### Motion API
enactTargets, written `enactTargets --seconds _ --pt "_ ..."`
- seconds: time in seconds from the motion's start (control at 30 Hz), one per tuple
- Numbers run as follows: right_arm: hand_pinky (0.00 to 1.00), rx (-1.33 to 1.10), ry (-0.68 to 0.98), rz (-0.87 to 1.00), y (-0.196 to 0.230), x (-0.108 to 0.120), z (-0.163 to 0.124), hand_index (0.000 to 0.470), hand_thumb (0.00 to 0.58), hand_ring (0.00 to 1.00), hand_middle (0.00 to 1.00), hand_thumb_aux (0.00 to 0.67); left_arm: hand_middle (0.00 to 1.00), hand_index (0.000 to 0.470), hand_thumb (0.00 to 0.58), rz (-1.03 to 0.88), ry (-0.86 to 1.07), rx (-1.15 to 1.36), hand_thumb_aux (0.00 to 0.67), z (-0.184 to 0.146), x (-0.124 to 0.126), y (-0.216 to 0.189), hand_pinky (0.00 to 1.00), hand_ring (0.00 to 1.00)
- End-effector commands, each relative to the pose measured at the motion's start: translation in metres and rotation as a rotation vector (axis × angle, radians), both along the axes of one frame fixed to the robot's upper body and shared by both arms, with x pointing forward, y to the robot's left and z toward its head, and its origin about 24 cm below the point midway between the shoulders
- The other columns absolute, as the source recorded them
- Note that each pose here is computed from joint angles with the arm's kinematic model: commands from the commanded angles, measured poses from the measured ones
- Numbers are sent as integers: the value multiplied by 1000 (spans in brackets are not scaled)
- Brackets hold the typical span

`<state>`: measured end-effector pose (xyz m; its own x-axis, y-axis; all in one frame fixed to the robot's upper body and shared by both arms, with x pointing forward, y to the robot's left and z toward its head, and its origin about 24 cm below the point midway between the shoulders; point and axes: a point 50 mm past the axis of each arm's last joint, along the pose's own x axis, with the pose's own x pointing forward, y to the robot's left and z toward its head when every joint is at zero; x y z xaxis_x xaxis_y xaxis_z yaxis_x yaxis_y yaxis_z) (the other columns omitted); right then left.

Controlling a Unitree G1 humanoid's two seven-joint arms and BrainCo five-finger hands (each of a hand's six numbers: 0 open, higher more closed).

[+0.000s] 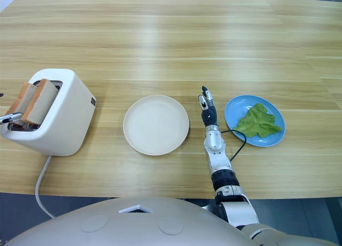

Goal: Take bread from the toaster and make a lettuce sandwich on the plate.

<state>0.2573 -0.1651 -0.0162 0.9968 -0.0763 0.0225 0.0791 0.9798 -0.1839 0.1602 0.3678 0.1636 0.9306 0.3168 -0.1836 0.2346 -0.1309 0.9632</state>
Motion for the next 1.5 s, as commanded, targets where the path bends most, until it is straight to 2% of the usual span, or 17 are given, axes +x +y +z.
enactTargets --seconds 0.03,0.07,0.1,0.13,0.2,0.23,0.27,0.37,0.53,0.6,0.63,0.67,0.7,0.9,1.23,1.33,1.5 --pt "0 17 16 -7 -2 -1 -1 0 0 0 0 0 0 238 445 -29 61 -20 347 -14 -3 -10 0 0" --pt "0 18 20 -8 -2 -1 -1 0 0 0 0 0 0 316 523 -31 60 -18 460 -14 -3 -10 0 0" --pt "0 21 24 -8 -2 -2 -2 0 0 0 0 0 0 316 523 -33 54 -20 460 -13 -3 -11 0 0" --pt "0 22 27 -8 -2 -2 -2 0 0 0 0 0 0 460 580 -35 46 -24 670 -13 -3 -11 0 0" --pt "0 24 32 -7 -2 -3 -3 0 0 0 0 0 51 460 580 -40 26 -49 670 -10 -2 -13 51 51" --pt "0 26 34 -6 -1 -3 -3 0 0 0 0 0 180 460 580 -45 13 -68 670 -8 -2 -15 180 180" --pt "0 27 35 -6 -1 -3 -3 0 0 0 0 0 404 460 580 -48 5 -81 670 -7 -2 -16 404 404" --pt "0 32 38 -5 -1 -3 -4 0 0 0 0 0 514 460 580 -58 -12 -97 670 -5 -1 -19 514 514" --pt "0 35 39 -9 -1 -4 -4 0 0 0 0 0 576 460 580 -52 -54 -90 670 1 0 -17 576 576" --pt "0 34 42 -10 -1 -4 -4 0 0 0 0 0 718 460 580 -60 -108 -92 670 8 1 -18 718 718" --pt "0 34 43 -10 -1 -4 -4 0 0 0 0 0 718 460 580 -66 -146 -95 670 13 2 -19 718 718" --pt "0 34 44 -10 -1 -4 -5 0 0 0 0 0 937 460 580 -74 -189 -101 670 18 4 -20 937 937" --pt "0 34 45 -9 -1 -4 -5 0 0 0 0 0 1000 460 580 -84 -236 -117 670 25 4 -22 1000 1000" --pt "0 37 50 -9 1 -4 -6 0 0 0 0 0 1000 460 580 -248 -688 -428 670 82 6 -39 1000 1000" --pt "0 39 56 -15 1 -5 -7 0 0 0 0 0 1000 460 580 -429 -950 -949 670 113 5 -47 1000 1000" --pt "0 40 59 -19 1 -5 -7 0 0 0 0 0 1000 460 580 -529 -934 -1064 670 116 12 -66 1000 1000" --pt "0 46 56 -19 3 -2 -7 0 0 0 0 0 1000 460 580 -626 -746 -1429 670 79 41 -127 1000 1000"
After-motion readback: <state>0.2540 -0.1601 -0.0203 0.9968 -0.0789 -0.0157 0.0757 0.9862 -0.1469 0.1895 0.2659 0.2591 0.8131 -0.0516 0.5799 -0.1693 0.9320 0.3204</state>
